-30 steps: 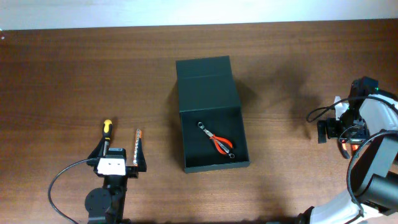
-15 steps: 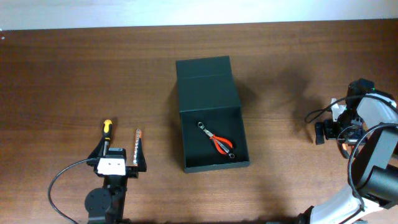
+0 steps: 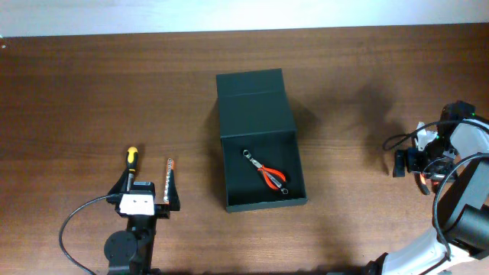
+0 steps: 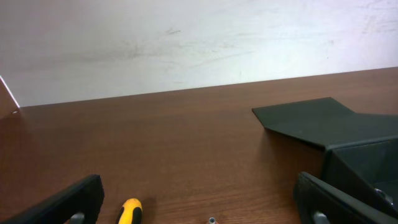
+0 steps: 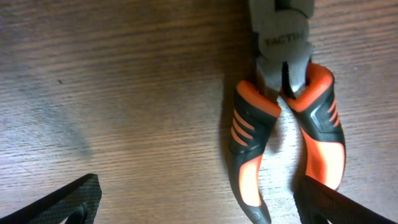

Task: Pack container
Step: 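Lower the right gripper and close on the needle-nose pliers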

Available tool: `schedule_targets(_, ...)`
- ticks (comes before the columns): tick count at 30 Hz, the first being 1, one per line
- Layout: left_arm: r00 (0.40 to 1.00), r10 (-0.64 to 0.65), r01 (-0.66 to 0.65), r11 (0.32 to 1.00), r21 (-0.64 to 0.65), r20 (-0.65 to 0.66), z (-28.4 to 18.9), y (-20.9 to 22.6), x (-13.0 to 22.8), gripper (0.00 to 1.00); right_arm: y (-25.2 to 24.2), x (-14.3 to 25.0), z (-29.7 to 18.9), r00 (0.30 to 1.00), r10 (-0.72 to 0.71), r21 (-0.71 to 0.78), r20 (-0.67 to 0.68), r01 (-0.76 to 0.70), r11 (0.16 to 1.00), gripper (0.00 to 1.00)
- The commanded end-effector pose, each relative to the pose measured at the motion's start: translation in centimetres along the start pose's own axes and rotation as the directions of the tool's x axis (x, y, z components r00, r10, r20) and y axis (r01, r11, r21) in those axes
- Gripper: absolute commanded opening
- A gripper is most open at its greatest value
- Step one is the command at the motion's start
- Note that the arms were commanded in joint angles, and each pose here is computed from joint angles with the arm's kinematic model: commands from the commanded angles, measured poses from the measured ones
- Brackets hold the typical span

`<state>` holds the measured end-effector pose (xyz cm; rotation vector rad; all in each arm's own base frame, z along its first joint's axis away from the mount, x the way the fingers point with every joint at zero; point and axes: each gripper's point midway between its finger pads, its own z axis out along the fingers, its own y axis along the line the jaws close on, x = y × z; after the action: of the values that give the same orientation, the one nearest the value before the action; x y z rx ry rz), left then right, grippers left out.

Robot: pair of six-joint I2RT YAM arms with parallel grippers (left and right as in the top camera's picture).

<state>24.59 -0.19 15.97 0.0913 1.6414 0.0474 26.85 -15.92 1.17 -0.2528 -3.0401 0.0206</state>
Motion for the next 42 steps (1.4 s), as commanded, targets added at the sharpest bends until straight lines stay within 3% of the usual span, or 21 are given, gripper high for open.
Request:
schedule_targets(1,1.0,0.019,-0.019,1.0,-0.001,-0.001,0.0,0.0,0.2,0.99,0.7,-0.2,0.5,1.0,-0.009,-0.034,0.0,0.009,0.999,0.99)
schedule_targets(42,1.0,0.019,-0.019,1.0,-0.001,-0.001,0.0,0.1,0.2,0.99,-0.1,0.2,1.5,0.999,-0.011,0.009,-0.042,0.011,1.0,0.99)
